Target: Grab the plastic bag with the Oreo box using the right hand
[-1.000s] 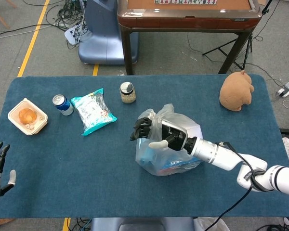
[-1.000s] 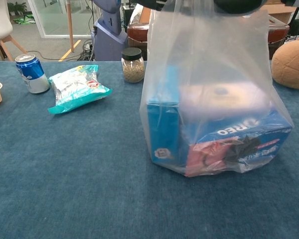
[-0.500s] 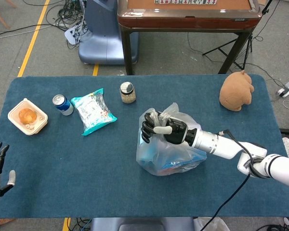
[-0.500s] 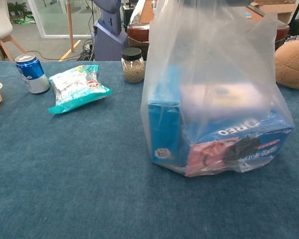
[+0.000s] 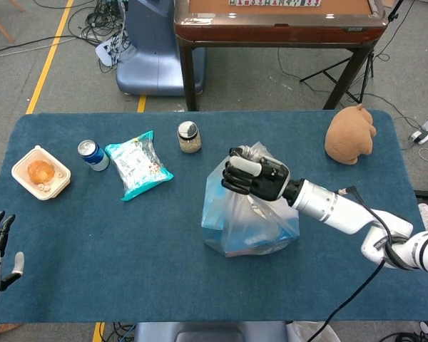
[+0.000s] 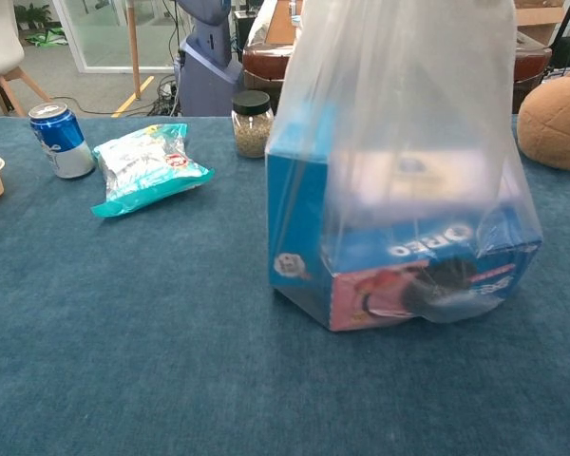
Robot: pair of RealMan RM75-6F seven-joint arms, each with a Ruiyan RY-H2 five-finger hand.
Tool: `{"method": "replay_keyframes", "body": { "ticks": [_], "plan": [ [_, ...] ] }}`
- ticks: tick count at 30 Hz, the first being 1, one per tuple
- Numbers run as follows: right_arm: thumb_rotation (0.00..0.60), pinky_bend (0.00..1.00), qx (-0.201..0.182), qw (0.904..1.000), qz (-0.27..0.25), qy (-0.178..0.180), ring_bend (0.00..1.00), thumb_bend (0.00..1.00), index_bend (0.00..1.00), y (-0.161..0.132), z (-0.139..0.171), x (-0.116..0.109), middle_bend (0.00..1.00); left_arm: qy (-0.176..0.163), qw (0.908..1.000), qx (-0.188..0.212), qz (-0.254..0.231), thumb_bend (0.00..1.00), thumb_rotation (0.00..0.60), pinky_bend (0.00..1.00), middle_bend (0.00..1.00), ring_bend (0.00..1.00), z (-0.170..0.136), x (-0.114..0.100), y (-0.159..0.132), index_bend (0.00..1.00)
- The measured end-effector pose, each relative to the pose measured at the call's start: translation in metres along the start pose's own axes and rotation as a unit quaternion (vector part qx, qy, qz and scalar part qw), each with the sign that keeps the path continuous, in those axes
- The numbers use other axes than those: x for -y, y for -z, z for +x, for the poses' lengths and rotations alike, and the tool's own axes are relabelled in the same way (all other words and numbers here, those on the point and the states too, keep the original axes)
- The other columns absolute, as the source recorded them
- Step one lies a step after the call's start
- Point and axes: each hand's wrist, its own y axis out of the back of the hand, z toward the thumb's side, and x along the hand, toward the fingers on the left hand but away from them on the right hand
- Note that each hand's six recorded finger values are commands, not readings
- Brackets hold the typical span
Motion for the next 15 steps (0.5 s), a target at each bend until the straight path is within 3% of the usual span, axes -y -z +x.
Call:
{"method": "replay_keyframes", "body": {
  "ticks": [15],
  "plan": [
    [0.6, 0.95, -0.035, 0.9973, 0.052, -0.038, 0.95, 0.53, 0.95, -0.04, -0.013, 0.057, 0.98, 0.005, 1.0, 0.0, 0.0, 0.45, 0.6, 0.0, 0.0, 0.0, 0.001, 0.005, 0.0, 0.0]
  ]
}}
